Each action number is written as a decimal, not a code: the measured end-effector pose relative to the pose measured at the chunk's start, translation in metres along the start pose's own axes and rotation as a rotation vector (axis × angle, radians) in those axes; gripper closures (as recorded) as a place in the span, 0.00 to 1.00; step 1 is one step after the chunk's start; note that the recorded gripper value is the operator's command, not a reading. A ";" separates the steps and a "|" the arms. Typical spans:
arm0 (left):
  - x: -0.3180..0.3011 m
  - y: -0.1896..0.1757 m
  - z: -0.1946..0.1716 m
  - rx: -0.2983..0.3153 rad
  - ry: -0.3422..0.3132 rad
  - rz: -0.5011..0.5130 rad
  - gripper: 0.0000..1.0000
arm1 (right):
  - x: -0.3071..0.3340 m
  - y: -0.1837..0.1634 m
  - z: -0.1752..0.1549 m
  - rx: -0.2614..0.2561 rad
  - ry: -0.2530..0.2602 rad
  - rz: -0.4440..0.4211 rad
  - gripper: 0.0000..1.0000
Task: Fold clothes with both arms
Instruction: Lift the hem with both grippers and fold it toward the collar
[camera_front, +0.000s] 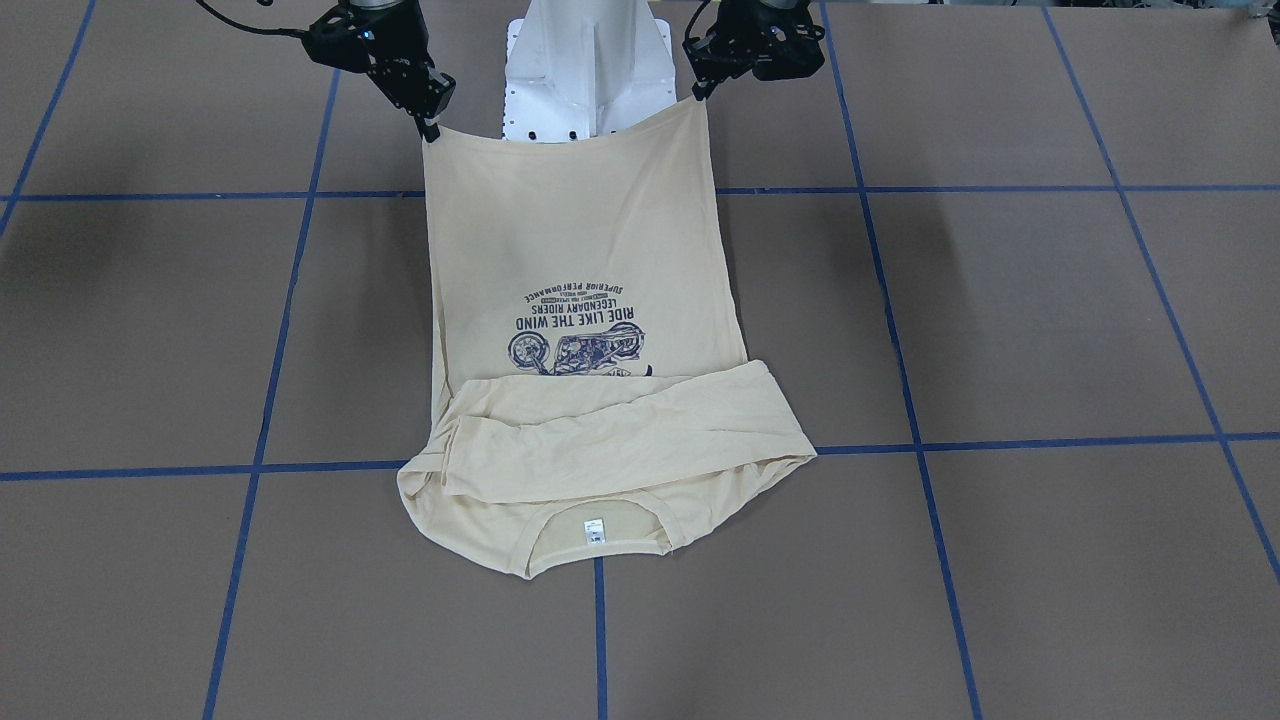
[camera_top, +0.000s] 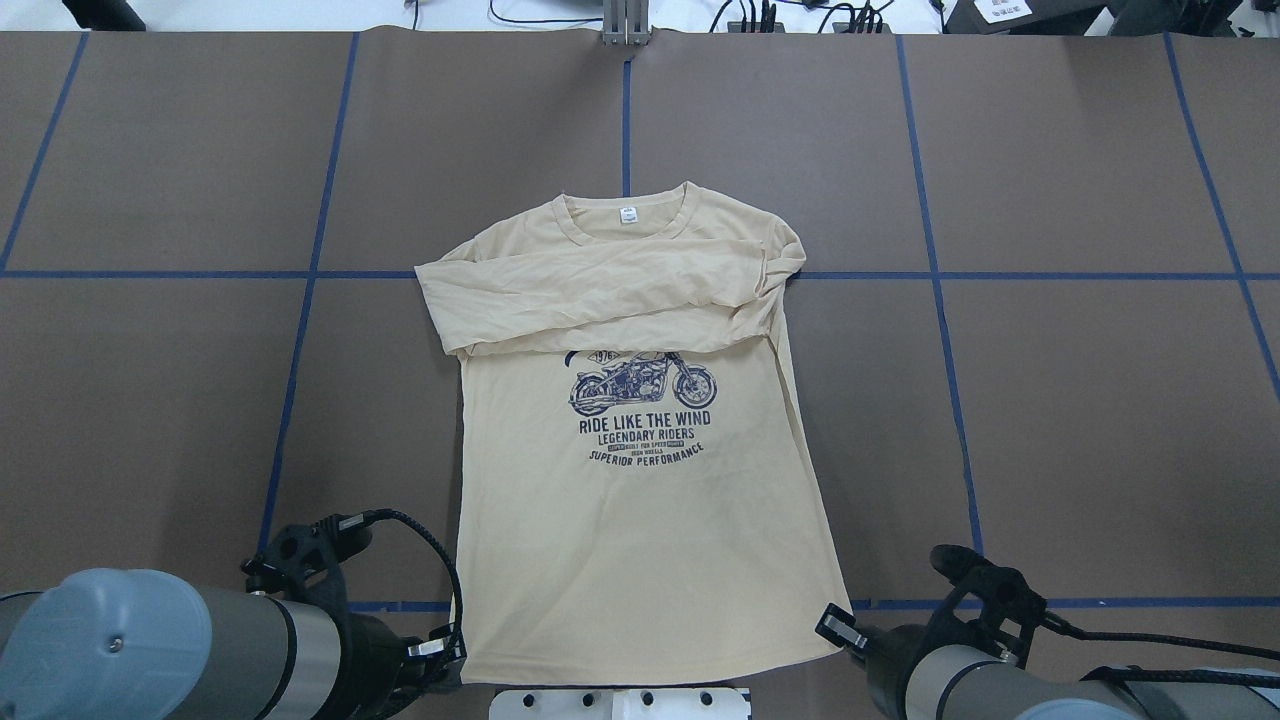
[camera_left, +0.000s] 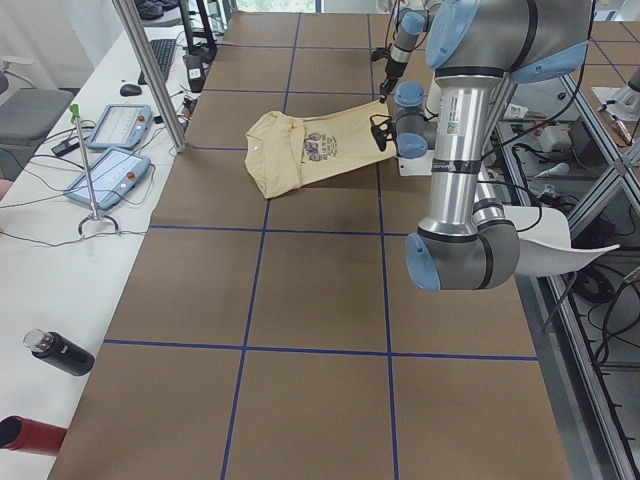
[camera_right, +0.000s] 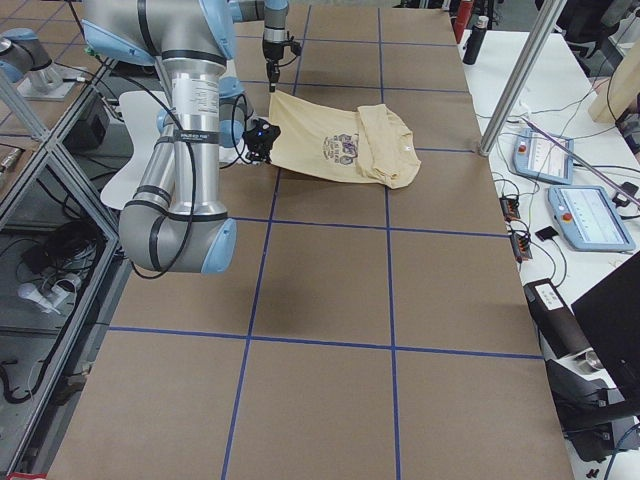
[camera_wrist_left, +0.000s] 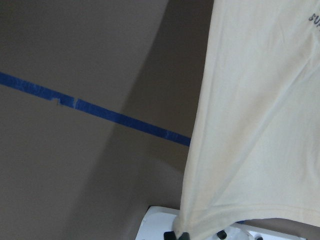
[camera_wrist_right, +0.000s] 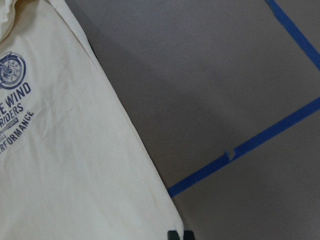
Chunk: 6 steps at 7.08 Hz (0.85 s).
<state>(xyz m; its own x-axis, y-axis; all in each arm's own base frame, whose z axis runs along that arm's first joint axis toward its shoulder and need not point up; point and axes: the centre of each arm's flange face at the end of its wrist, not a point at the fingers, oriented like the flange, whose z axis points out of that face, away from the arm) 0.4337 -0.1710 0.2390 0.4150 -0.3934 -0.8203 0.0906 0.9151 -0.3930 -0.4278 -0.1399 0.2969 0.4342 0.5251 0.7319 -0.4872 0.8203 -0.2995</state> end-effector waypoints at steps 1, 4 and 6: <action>0.004 0.005 -0.013 -0.013 0.017 -0.031 1.00 | 0.001 0.000 -0.011 -0.020 0.000 0.009 1.00; 0.024 -0.016 -0.010 0.031 0.044 -0.020 1.00 | -0.021 -0.027 -0.013 0.020 -0.033 0.037 1.00; 0.041 -0.069 -0.021 0.143 0.068 0.072 1.00 | -0.071 -0.067 0.008 0.087 -0.041 0.004 1.00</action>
<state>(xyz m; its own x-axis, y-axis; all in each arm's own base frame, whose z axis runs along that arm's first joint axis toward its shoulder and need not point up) 0.4257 -0.2526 0.2237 0.3635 -0.3270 -0.8723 0.1931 0.9425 -0.2728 -0.4321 -0.2339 0.2702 0.4014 0.5171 0.7559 -0.5539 0.7944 -0.2493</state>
